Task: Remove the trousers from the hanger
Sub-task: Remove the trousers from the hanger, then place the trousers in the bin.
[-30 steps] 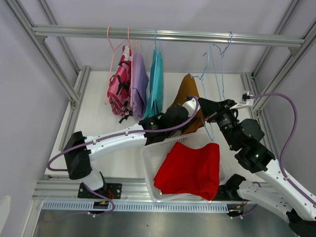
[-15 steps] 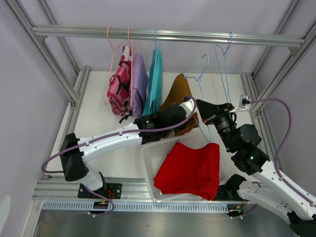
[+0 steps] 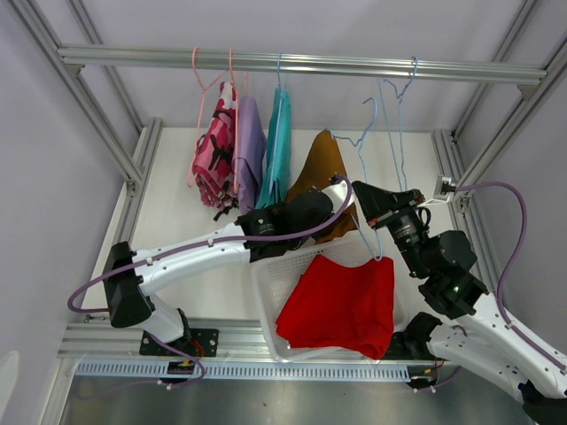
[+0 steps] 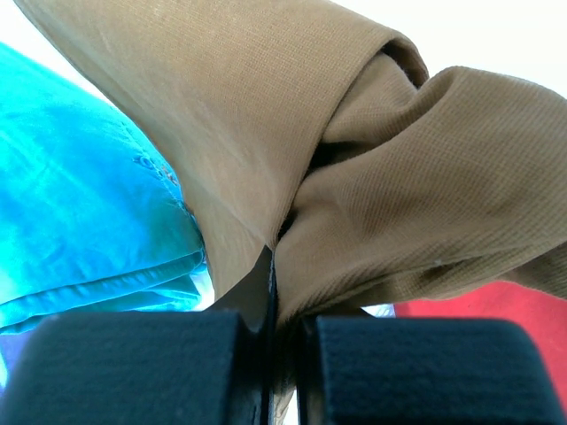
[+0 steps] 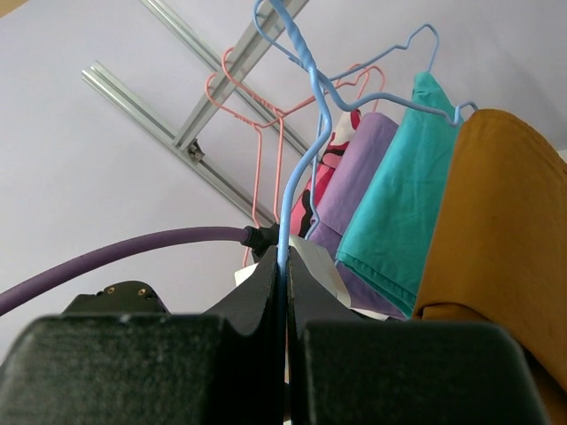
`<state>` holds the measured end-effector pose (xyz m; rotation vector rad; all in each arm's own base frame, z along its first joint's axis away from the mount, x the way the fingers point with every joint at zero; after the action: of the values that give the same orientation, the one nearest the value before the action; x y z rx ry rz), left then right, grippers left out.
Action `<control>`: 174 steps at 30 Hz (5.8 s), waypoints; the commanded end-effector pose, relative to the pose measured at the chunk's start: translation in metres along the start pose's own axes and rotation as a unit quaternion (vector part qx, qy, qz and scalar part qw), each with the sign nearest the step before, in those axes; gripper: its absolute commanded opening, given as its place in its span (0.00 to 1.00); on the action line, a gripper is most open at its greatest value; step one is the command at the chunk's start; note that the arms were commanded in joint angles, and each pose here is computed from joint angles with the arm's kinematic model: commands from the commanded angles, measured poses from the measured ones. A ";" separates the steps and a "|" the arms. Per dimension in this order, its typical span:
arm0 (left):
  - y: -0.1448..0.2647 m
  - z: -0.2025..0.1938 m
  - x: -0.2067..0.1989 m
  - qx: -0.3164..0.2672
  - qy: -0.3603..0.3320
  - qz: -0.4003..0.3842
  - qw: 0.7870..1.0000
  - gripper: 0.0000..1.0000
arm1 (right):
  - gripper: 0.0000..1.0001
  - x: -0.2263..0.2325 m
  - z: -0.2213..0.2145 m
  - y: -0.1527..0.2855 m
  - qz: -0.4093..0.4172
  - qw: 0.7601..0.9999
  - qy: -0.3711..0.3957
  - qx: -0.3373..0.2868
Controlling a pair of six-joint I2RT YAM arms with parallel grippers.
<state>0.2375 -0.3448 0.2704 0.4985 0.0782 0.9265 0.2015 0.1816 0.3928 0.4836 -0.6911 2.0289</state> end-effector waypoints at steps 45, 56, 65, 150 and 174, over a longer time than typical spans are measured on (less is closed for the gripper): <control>0.221 0.283 0.066 -0.446 0.227 -0.081 0.862 0.01 | 0.00 -0.203 -0.233 0.065 -0.364 0.876 0.142 0.283; 0.240 0.310 0.070 -0.482 0.261 -0.097 0.831 0.01 | 0.00 -0.210 -0.259 0.074 -0.354 0.874 0.132 0.305; 0.254 0.318 0.074 -0.504 0.285 -0.114 0.807 0.01 | 0.00 -0.212 -0.287 0.079 -0.349 0.865 0.139 0.333; 0.271 0.052 0.085 -0.309 0.317 -0.205 0.873 0.01 | 0.00 -0.170 -0.127 0.027 -0.313 0.891 0.206 0.255; 0.146 -0.026 -0.086 -0.115 0.321 -0.336 0.878 0.01 | 0.00 -0.174 -0.095 0.028 -0.301 0.903 0.185 0.244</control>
<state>0.0828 -0.3122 0.2539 0.0612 0.6501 0.4811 0.2572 0.1188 0.1877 0.5251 0.2617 1.5644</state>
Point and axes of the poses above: each gripper's point midway between its finger pads, its own y axis back along the fingers, its own x axis along the line the jaws close on, z = x × y, the point moved 3 cm from there along y, back along the fingers, and after that the axes turned 11 degrees about y, right-handed, at the moved point
